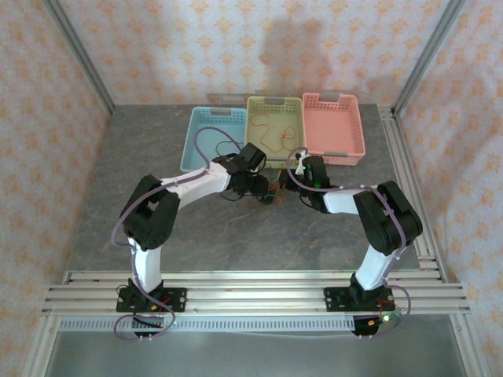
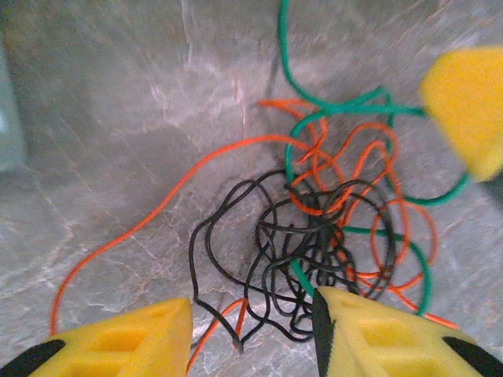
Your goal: Untangle the cables
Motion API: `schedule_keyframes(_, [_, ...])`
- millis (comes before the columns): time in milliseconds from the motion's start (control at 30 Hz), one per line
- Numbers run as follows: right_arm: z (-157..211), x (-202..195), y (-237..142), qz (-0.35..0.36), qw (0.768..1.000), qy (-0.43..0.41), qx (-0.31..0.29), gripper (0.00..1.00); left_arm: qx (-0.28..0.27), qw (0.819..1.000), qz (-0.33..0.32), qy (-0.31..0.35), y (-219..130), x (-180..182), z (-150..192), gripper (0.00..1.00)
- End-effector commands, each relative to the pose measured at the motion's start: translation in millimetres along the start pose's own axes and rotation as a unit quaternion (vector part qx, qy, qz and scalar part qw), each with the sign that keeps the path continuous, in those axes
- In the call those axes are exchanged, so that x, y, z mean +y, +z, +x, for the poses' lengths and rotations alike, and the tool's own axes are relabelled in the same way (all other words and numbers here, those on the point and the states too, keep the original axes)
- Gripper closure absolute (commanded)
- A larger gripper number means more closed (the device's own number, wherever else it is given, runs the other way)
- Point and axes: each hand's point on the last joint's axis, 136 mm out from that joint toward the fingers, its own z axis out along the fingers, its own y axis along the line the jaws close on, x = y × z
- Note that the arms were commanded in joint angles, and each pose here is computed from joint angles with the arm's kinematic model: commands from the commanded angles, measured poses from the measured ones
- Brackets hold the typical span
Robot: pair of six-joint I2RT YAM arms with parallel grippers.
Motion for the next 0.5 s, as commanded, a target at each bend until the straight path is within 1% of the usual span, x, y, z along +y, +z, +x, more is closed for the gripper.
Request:
schedule_keyframes(0, [-10.3,-2.2,-5.1,0.008,1.0,-0.001,-0.022,1.0,0.017,1.0,0.0,-0.01,3.0,2.4,5.0,0.56])
schedule_keyframes(200, [-10.8,-2.3,-4.9,0.008,1.0,0.0,-0.022,1.0,0.038,0.999,-0.009,-0.014,9.7,5.1,9.0,0.58])
schedule_keyframes(467, [-10.5,-2.7,-4.6,0.009,1.0,0.0,-0.021,1.0,0.029,0.999,0.001,-0.012,7.5,2.6,7.5,0.74])
